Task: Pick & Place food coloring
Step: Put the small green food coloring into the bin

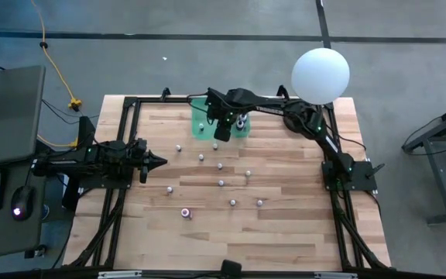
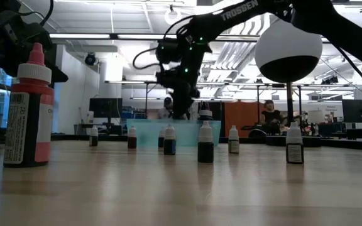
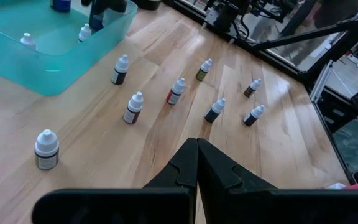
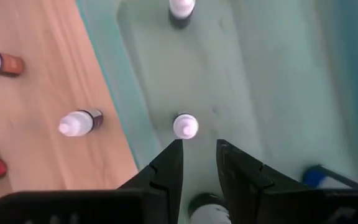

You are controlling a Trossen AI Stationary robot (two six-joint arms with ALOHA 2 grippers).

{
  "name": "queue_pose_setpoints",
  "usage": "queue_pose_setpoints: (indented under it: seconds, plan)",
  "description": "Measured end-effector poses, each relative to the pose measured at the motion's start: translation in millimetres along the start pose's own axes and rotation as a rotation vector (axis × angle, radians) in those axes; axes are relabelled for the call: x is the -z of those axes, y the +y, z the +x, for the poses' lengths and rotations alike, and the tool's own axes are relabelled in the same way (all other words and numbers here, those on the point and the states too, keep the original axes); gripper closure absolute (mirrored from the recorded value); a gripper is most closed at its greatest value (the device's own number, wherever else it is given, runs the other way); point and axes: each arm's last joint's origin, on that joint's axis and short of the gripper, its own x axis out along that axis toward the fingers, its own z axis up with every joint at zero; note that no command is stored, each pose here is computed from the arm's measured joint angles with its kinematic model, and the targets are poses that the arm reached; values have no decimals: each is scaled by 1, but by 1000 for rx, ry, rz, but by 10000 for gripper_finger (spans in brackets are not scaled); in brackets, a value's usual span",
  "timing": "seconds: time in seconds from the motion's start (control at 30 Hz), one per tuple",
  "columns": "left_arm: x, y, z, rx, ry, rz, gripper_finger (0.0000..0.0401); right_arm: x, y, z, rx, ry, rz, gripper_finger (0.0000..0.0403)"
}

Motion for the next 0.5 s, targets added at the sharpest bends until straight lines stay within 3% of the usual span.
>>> queue_pose_setpoints:
  seconds: [0.5]
  plan:
    - [0, 0, 0, 1, 0, 0, 401, -2, -7, -101, -67, -245, -12, 306]
